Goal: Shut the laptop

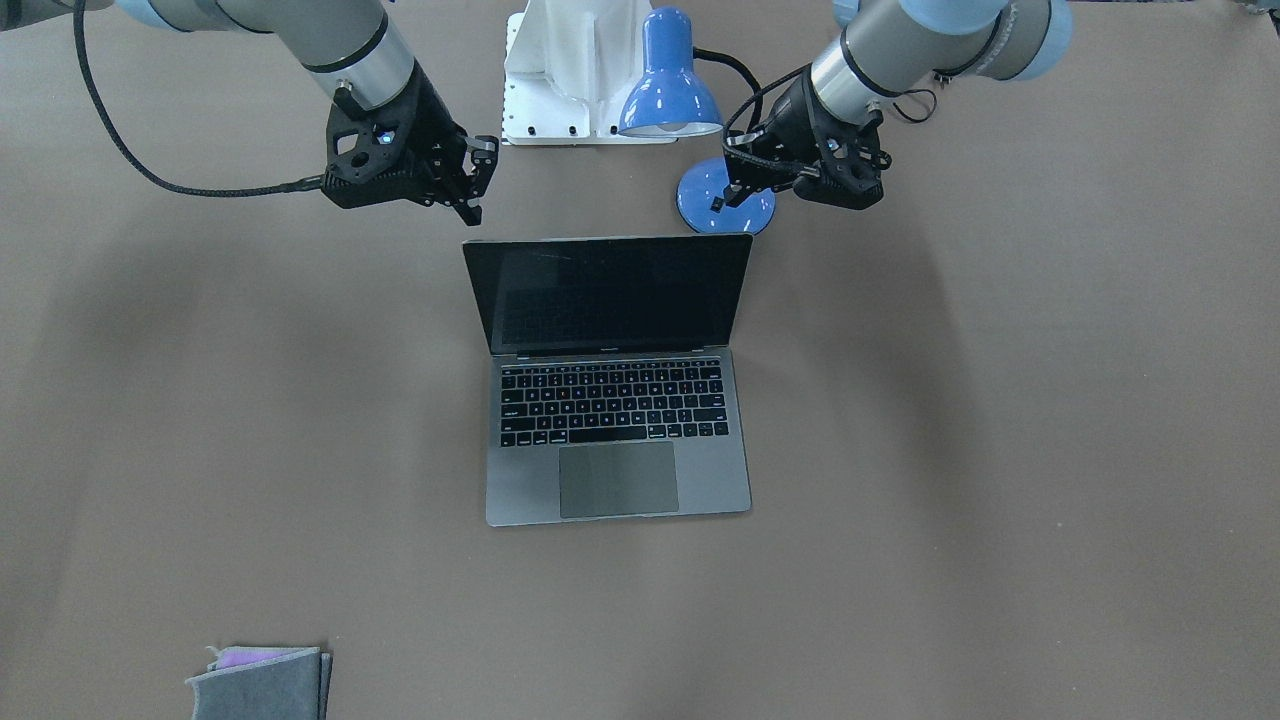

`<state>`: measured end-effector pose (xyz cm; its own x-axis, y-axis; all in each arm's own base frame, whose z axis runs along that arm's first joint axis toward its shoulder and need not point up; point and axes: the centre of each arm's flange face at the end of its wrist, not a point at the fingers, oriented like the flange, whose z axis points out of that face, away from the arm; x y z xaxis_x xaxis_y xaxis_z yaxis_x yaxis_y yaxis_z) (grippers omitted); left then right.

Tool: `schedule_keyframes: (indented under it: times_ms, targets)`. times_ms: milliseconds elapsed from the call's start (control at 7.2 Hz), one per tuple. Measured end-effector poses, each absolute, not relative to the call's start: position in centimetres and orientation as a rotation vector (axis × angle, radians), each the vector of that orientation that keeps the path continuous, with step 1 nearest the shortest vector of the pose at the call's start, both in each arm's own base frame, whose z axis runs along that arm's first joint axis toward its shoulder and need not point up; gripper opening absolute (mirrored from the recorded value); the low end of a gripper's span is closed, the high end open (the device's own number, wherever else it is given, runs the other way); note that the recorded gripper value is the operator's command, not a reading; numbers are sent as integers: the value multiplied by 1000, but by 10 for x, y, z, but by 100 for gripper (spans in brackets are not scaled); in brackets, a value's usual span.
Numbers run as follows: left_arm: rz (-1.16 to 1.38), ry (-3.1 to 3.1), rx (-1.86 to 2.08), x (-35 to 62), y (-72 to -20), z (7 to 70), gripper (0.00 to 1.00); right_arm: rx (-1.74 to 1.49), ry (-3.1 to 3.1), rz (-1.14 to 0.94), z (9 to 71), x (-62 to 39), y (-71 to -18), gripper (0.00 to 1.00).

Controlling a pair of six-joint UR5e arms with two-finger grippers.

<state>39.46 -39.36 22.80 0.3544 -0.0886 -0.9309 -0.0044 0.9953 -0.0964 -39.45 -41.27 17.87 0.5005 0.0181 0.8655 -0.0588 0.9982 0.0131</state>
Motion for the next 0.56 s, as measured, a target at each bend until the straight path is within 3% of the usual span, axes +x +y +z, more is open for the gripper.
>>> schedule_keyframes:
  times_ms: [556]
  targets:
    - [-47,1203,10,403,-409,217,0,61,-1049,89,173,-403,-450,0]
